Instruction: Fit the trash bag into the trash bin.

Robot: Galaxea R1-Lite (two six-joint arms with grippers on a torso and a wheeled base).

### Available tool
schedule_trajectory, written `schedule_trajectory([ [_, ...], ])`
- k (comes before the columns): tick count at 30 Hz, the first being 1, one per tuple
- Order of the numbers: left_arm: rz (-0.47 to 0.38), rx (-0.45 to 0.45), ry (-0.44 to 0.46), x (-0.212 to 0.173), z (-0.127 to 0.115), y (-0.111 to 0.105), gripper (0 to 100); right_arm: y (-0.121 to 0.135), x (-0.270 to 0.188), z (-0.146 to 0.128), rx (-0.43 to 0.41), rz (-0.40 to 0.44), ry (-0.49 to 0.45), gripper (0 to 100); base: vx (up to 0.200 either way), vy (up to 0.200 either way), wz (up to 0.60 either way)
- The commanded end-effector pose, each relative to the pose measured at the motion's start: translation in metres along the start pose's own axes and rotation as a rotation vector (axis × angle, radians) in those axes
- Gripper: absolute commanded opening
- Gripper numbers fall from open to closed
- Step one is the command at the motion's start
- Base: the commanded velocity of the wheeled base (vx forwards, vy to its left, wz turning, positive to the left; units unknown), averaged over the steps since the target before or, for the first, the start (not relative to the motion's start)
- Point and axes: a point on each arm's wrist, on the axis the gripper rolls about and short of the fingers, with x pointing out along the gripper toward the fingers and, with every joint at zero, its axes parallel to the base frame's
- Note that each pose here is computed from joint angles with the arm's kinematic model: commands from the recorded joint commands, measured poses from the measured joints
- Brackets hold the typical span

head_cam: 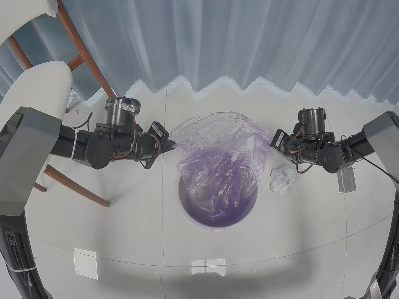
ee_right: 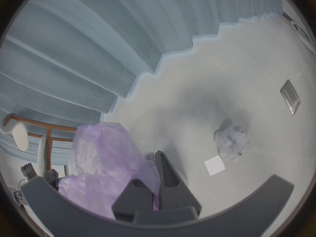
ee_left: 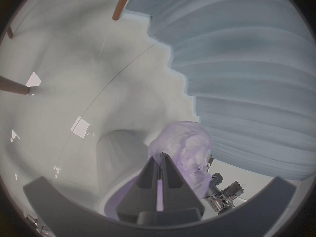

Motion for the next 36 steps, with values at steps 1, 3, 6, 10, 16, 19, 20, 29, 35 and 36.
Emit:
schedule_trajectory([
  [1,0.062,-0.040,0.009,0.014,0.004,0.027,0,-0.023,0.015,-0.004,0.009,-0.044,0.023,0,0.000,0.000,0.00],
  [3,0.075,-0.051,0.008,0.013,0.006,0.033,0,-0.027,0.013,-0.002,0.013,-0.052,0.022,0,0.000,0.000,0.00],
  [6,0.098,-0.067,0.001,0.011,0.010,0.043,0,-0.034,0.012,-0.005,0.026,-0.068,0.037,0,0.000,0.000,0.00],
  [10,0.123,-0.084,0.002,0.015,0.013,0.055,0,-0.043,0.012,-0.013,0.032,-0.081,0.071,0,0.000,0.000,0.00],
  [16,0.144,-0.094,0.019,0.015,0.007,0.061,0,-0.047,0.014,-0.024,0.034,-0.080,0.084,0,0.000,0.000,0.00],
  [19,0.165,-0.102,0.035,0.015,0.001,0.068,0,-0.050,0.014,-0.030,0.030,-0.078,0.083,0,0.000,0.000,0.00],
  [20,0.173,-0.105,0.039,0.015,-0.001,0.070,0,-0.051,0.015,-0.032,0.028,-0.078,0.086,0,0.000,0.000,0.00],
  [29,0.208,-0.113,0.062,-0.009,-0.017,0.078,0,-0.058,-0.009,-0.047,0.032,-0.060,0.072,0,0.000,0.000,0.00],
  [35,0.181,-0.100,0.047,-0.021,-0.026,0.082,0,-0.062,-0.024,-0.066,0.022,-0.003,0.067,0,0.000,0.000,0.00],
  [36,0.177,-0.099,0.043,-0.022,-0.026,0.084,0,-0.061,-0.024,-0.068,0.018,0.007,0.061,0,0.000,0.000,0.00],
])
